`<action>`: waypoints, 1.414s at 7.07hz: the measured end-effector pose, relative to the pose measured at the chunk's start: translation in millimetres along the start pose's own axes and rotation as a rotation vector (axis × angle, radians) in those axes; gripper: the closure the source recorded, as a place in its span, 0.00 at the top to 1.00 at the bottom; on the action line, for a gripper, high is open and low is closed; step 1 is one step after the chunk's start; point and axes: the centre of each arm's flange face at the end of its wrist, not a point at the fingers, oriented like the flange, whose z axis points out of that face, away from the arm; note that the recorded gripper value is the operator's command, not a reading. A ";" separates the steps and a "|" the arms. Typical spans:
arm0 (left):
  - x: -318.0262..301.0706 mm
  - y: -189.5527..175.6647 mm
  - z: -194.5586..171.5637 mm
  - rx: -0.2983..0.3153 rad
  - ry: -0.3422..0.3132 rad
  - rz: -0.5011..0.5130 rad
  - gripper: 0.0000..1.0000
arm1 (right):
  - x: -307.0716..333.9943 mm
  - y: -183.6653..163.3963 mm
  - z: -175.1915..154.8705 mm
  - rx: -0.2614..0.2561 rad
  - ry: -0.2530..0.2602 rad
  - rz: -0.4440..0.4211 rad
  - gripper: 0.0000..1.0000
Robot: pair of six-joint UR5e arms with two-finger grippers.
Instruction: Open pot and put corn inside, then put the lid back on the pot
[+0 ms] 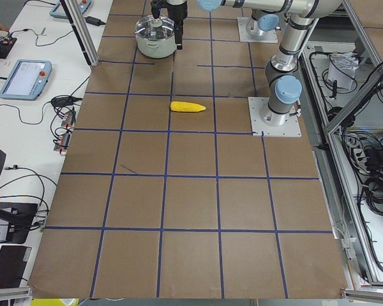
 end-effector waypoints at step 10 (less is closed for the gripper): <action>-2.1 -12.3 19.3 -0.005 -0.004 0.003 1.00 | -28.2 -111.5 123.8 -0.063 0.078 -0.061 0.83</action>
